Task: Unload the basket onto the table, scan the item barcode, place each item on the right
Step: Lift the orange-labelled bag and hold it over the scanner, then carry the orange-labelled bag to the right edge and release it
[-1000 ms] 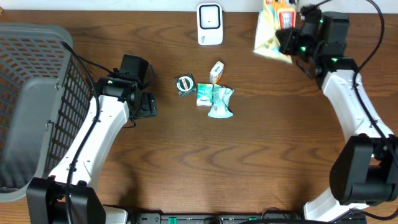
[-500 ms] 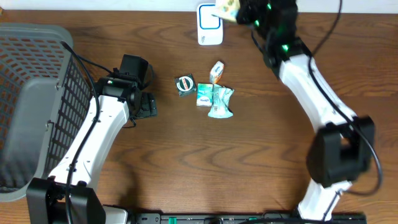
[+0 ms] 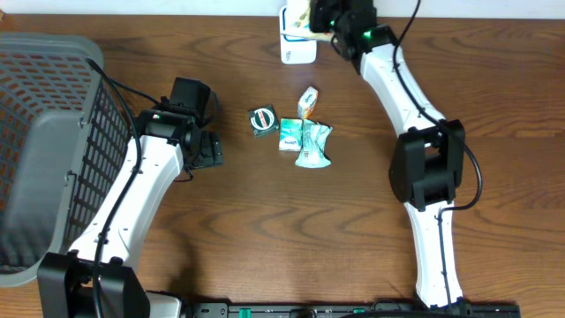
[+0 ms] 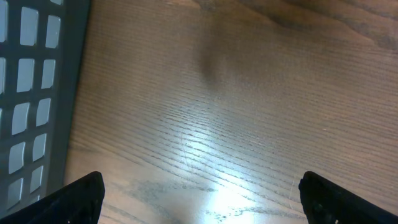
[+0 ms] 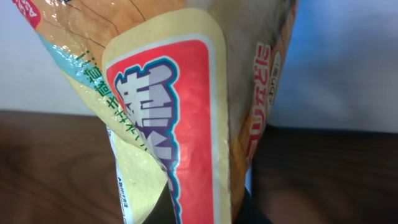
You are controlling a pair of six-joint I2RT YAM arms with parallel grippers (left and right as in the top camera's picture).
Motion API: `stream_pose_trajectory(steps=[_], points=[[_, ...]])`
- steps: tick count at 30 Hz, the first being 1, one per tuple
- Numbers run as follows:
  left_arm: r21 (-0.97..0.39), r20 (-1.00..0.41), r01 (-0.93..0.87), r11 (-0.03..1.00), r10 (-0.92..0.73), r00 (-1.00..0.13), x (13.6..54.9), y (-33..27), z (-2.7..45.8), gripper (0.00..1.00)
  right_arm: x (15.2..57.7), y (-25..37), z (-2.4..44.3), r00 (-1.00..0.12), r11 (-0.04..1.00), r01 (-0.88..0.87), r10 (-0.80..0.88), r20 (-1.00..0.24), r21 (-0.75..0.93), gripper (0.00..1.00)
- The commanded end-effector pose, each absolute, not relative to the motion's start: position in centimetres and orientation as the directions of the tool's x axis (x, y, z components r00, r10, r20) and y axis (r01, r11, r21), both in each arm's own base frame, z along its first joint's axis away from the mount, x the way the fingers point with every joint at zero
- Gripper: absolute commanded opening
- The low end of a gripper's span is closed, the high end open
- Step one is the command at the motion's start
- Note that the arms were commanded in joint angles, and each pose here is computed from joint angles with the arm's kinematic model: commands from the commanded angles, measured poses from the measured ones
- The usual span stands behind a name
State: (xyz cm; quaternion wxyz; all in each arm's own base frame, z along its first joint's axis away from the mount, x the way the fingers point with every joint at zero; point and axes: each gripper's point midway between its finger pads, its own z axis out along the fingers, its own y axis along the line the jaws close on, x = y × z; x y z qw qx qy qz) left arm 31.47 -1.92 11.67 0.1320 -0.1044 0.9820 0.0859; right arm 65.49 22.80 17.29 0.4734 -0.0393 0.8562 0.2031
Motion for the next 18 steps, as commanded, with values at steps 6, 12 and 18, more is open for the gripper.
stream_pose_trajectory(steps=[6, 12, 18], points=[[0.143, -0.292, -0.241, 0.960, -0.192, -0.937, 31.5, -1.6, 12.2, 0.98, 65.8, 24.5, 20.8, -0.454, 0.921, -0.295, 0.100, -0.886, 0.256, 0.01], [0.143, -0.292, -0.241, 0.960, -0.192, -0.937, 31.5, -1.6, 12.2, 0.98, 65.9, 24.6, 19.8, -0.467, 0.922, -0.291, 0.096, -0.879, 0.255, 0.01], [0.143, -0.292, -0.241, 0.960, -0.192, -0.937, 31.5, -1.6, 12.2, 0.98, 65.6, 24.1, 18.3, -0.505, 0.933, -0.267, 0.080, -0.859, 0.243, 0.01]])
